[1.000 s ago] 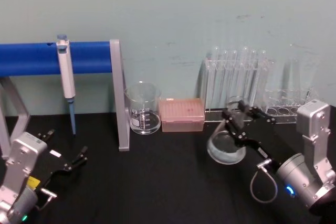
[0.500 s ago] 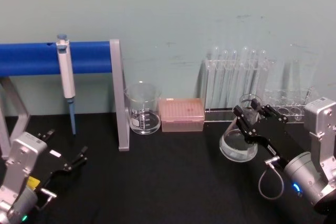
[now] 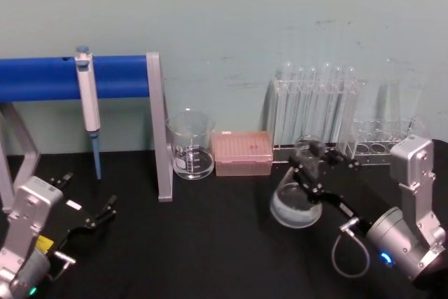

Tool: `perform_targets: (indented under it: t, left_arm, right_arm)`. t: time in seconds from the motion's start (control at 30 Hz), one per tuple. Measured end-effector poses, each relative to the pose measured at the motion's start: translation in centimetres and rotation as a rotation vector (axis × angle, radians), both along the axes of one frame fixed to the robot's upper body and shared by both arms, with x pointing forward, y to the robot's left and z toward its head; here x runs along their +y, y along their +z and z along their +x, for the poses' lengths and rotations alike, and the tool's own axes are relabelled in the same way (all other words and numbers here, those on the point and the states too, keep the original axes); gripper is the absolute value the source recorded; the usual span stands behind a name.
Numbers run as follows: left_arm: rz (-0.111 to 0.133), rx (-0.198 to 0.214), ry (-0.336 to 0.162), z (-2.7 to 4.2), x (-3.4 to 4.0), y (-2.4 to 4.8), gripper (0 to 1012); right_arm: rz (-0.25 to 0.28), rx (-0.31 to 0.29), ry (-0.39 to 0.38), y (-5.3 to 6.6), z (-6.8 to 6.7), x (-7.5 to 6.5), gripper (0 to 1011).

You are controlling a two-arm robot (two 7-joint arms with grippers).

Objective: Grasp the erlenmeyer flask with one hand, shake it three times, then place it back.

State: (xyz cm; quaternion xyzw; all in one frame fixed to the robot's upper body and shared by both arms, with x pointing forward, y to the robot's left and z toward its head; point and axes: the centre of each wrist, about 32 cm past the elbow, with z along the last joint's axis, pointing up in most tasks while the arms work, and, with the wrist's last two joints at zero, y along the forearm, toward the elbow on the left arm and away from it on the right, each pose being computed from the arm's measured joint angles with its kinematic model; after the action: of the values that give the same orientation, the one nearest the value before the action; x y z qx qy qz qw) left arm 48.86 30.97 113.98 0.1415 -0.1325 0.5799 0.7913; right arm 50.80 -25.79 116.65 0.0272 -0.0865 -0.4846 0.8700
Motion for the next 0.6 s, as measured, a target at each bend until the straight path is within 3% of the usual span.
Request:
perform_targets:
  t: [0.3, 0.6]
  left_arm:
    - [0.000, 0.000, 0.000, 0.00, 0.00, 0.00, 1001]
    - [0.000, 0.000, 0.000, 0.00, 0.00, 0.00, 1001]
  right_arm:
    - [-0.006, 0.002, 0.196, 0.1, -0.1, 1.1, 459]
    - [-0.003, 0.001, 0.321, 0.2, -0.1, 1.8, 459]
